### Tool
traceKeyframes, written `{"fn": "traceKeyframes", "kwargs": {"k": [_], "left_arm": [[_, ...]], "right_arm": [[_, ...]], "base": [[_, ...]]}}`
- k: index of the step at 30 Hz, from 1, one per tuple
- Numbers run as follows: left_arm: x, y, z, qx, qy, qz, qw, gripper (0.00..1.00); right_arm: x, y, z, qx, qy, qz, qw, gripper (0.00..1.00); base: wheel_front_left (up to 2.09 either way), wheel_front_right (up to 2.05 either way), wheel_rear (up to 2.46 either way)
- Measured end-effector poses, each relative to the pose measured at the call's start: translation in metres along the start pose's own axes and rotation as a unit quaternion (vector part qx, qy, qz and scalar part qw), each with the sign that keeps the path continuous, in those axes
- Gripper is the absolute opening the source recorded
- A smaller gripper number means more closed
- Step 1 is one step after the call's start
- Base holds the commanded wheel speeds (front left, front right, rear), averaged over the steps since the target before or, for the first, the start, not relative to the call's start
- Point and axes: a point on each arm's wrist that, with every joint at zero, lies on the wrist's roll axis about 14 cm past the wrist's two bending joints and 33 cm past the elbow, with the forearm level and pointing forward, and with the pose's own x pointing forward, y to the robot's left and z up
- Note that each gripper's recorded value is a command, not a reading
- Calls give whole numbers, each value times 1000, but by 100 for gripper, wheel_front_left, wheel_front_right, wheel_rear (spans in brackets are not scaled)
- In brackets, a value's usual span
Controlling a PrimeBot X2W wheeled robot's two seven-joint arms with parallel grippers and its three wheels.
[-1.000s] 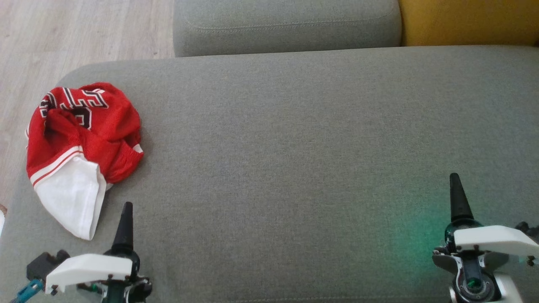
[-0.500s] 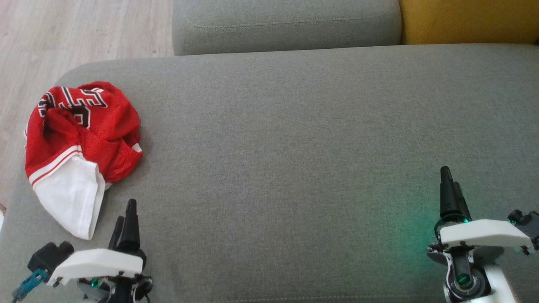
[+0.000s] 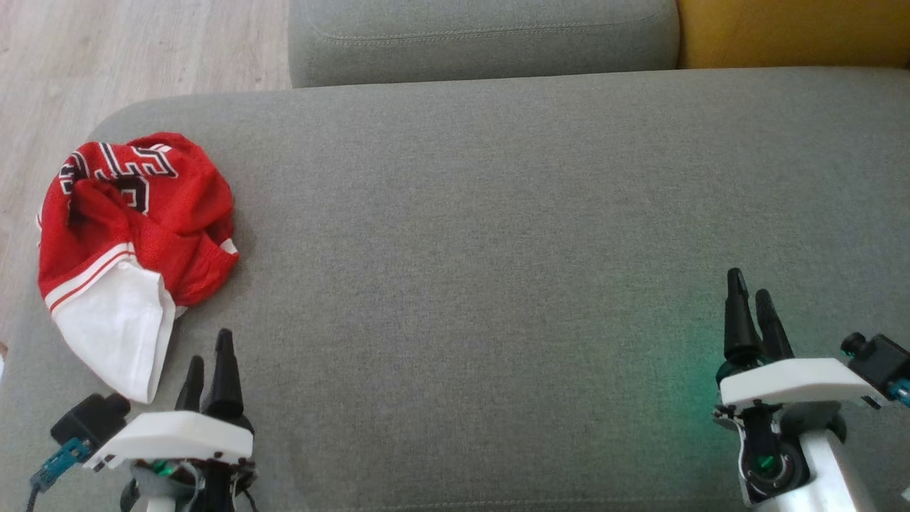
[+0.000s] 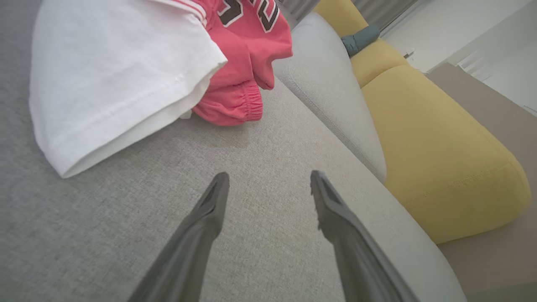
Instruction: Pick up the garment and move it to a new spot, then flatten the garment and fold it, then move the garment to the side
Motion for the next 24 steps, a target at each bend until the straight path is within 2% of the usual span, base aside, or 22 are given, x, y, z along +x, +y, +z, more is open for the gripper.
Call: {"fn": "traceKeyframes", "kwargs": {"k": [13,24], "left_arm": [[3,-1,4,80,-15,3,997,100],[6,-8,8,150,-33,-4,988,100]], "right_arm": [[7,9,-3,-83,1,17,996,100],[11,15,-5,-153,0,31,988,100]], "base": [[0,0,0],[0,0,0]]}}
